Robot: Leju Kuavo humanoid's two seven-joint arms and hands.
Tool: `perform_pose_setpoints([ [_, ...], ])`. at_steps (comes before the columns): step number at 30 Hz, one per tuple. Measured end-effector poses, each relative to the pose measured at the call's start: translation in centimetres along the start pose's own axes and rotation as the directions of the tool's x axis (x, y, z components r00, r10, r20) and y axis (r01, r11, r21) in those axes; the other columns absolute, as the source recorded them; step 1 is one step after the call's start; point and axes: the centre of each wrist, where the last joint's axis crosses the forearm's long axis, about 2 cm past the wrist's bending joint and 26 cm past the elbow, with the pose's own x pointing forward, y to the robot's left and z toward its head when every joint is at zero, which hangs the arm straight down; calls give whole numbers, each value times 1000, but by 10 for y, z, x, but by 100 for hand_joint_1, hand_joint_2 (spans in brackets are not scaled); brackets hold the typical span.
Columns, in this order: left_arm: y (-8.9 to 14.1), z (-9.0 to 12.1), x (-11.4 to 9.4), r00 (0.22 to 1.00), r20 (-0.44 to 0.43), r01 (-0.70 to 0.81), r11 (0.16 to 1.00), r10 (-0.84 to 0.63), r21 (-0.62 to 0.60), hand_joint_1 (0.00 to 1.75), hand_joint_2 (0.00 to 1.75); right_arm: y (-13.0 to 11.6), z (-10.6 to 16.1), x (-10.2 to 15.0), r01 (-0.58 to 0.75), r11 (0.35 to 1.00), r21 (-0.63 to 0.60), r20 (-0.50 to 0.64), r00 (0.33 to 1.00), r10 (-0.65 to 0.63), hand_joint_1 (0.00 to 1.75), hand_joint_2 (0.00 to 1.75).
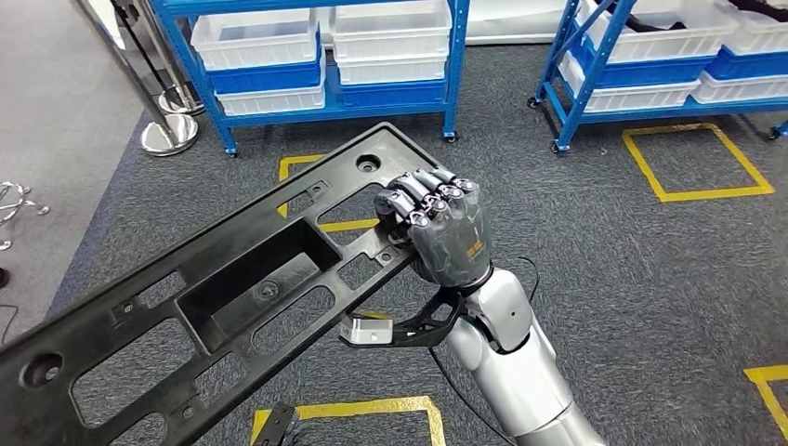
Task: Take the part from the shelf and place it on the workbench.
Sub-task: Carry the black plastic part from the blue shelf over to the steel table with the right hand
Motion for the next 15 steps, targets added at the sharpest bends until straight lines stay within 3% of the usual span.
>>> perform_pose_setpoints([
  [15,4,0,0,1000,-3,7,1000,-7,7,0,175,-5,1,0,-2,1000,-11,4,1000,2,175,175],
])
